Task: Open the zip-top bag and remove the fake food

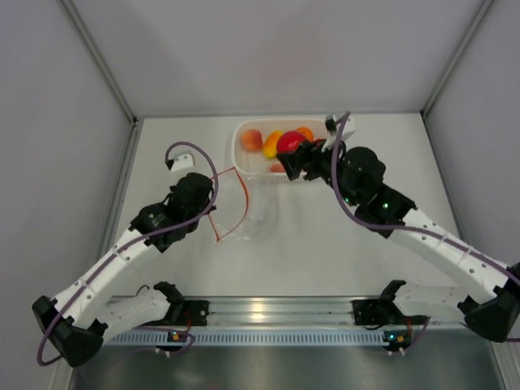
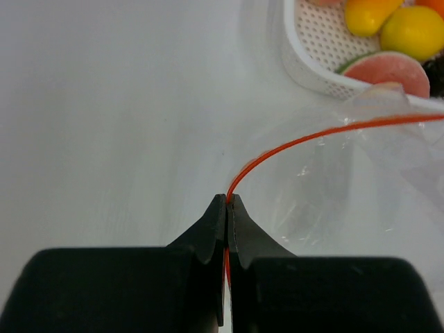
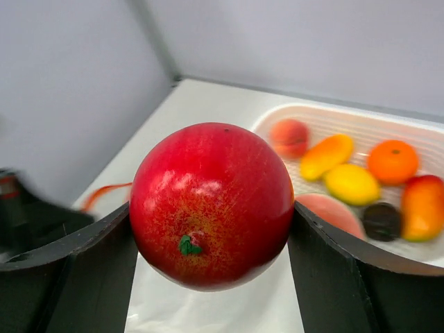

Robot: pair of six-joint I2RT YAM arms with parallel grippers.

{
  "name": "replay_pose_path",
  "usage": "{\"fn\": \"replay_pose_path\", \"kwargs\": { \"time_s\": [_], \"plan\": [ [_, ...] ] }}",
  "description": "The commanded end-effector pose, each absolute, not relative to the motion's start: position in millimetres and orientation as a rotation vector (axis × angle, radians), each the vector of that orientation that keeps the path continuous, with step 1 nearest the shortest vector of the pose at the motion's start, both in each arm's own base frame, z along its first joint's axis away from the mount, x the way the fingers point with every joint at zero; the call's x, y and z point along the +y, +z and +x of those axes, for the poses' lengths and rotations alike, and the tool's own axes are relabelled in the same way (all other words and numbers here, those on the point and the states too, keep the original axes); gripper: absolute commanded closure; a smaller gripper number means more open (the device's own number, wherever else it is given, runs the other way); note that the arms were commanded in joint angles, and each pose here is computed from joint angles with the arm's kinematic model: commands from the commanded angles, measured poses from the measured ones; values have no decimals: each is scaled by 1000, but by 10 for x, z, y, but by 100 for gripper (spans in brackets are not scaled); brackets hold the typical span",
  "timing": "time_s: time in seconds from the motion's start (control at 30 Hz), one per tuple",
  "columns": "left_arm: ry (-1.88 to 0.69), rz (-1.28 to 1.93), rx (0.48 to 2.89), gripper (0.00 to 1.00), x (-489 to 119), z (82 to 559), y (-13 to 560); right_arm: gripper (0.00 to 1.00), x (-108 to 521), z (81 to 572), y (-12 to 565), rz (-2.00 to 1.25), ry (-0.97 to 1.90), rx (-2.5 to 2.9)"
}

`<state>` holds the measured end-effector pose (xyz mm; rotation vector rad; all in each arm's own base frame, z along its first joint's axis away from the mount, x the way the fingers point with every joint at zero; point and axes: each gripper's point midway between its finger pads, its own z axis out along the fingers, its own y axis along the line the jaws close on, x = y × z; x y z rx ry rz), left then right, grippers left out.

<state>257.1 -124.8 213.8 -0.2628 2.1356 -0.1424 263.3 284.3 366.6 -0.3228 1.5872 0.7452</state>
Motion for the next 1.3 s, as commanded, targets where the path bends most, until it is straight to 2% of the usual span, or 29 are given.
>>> {"fn": "replay_pose_path", "kwargs": {
  "time_s": [0.0, 0.1, 0.13, 0.23, 0.27, 0.33, 0.37, 0.4, 0.5, 0.77, 0.87, 0.97, 1.0, 1.03, 1.07, 1.1, 1.27],
  "plan": [
    [-12, -348, 2039, 100, -749, 2623, 2569, 61, 2597, 3209, 3452, -209, 619, 1720],
    [161, -401, 1994, 100, -368, 2653, 2762, 58, 2455, 3668, 3160, -159, 524, 1844],
    [190, -405, 1978, 100, -324, 2689, 2858, 55, 2432, 3776, 3091, -150, 502, 1872],
    [330, -403, 1958, 100, -173, 2768, 2961, 55, 2419, 4156, 2879, -132, 430, 1951],
    [369, -398, 1962, 100, -143, 2787, 2953, 55, 2457, 4286, 2618, -146, 381, 2011],
    [451, -405, 1970, 100, -106, 2866, 2882, 55, 2553, 4480, 2653, -152, 372, 2012],
    [481, -408, 1975, 100, -93, 2894, 2842, 55, 2615, 4575, 2337, -172, 344, 2089],
    [522, -396, 1998, 100, -108, 2956, 2741, 55, 2690, 4671, 2430, -172, 359, 2075],
    [557, -395, 2054, 100, -181, 3068, 2481, 54, 2894, 4795, 2180, -198, 390, 2132],
    [517, -391, 2218, 100, -519, 3334, 1865, 49, 3501, 4707, 1723, -343, 477, 2201],
    [475, -386, 2226, 100, -612, 3430, 1838, 44, 3627, 4667, 1663, -384, 498, 2201],
    [367, -368, 2225, 100, -770, 3526, 1909, 28, 3666, 4662, 1561, -399, 496, 2231],
    [337, -368, 2215, 92, -805, 3561, 1979, 13, 3653, 4672, 1560, -400, 490, 2229],
    [305, -356, 2222, 87, -855, 3577, 2002, 4, 3634, 4680, 1587, -396, 479, 2223],
    [285, -353, 2218, 82, -879, 3589, 2039, 1, 3619, 4678, 1606, -394, 472, 2220],
    [252, -349, 2205, 71, -922, 3617, 2117, 1, 3606, 4672, 1643, -393, 470, 2215],
    [162, -323, 2175, 48, -1006, 3639, 2293, 1, 3383, 4605, 2033, -356, 459, 2143]
  ]
}}
